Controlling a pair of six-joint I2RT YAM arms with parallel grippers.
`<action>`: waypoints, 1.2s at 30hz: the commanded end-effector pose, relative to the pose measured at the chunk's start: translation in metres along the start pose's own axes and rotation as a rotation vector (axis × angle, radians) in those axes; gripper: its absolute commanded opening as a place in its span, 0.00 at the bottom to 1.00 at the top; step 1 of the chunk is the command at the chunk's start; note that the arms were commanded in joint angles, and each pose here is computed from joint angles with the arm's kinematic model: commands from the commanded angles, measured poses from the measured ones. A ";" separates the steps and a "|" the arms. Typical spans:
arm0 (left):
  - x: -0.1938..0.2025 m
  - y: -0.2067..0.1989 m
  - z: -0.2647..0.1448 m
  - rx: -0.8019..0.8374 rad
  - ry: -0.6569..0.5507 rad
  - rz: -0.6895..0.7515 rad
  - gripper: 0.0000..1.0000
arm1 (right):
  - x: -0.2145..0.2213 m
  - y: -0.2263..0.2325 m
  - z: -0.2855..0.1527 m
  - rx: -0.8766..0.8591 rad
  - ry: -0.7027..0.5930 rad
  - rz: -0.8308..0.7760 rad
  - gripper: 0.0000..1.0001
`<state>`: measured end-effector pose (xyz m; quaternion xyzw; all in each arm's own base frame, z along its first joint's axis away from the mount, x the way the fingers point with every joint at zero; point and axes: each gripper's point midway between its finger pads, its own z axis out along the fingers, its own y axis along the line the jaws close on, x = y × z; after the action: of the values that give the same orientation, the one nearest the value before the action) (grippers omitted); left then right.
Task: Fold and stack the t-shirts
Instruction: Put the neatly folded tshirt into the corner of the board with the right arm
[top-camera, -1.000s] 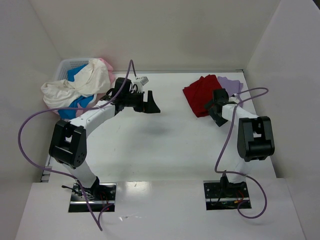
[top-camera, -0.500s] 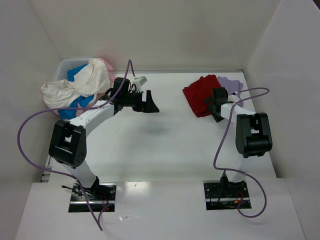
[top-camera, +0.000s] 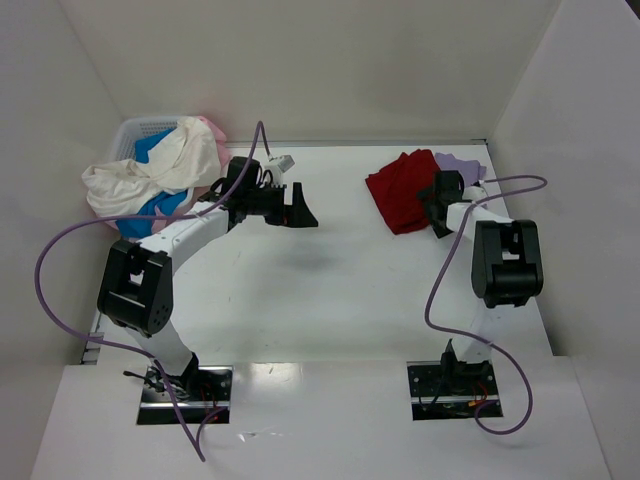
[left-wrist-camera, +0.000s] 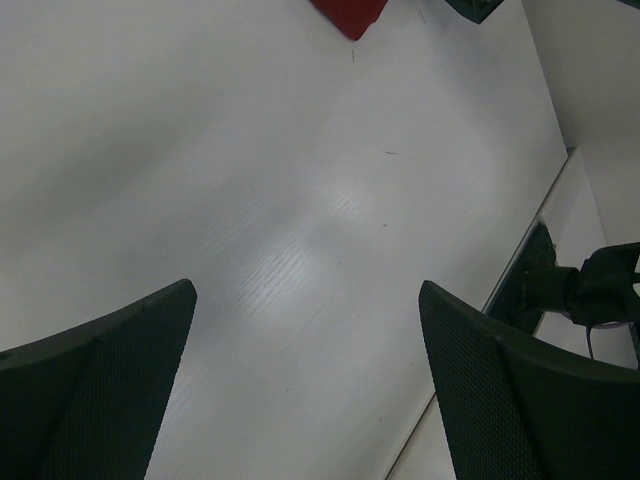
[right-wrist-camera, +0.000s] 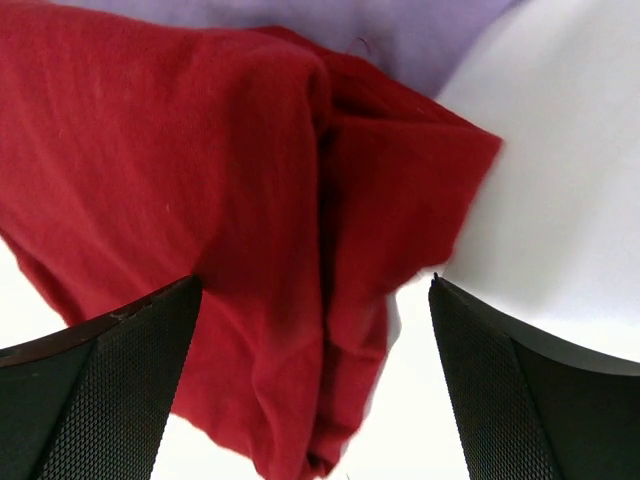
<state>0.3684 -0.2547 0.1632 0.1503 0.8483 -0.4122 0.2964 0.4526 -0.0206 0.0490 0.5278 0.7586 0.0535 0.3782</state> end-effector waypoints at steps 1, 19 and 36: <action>-0.005 -0.007 -0.004 0.043 -0.014 0.040 1.00 | -0.014 0.020 0.010 -0.021 -0.030 0.009 1.00; -0.006 0.002 -0.005 0.029 -0.018 0.035 1.00 | -0.019 0.038 0.012 -0.071 -0.032 -0.014 0.02; -0.009 -0.009 -0.009 0.071 -0.019 0.047 1.00 | -0.081 0.159 -0.052 -0.413 -0.106 -0.235 0.00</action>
<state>0.3669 -0.2514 0.1660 0.1520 0.8434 -0.4260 0.2901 0.5364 0.0015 0.1659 0.3778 0.7834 0.1283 0.4766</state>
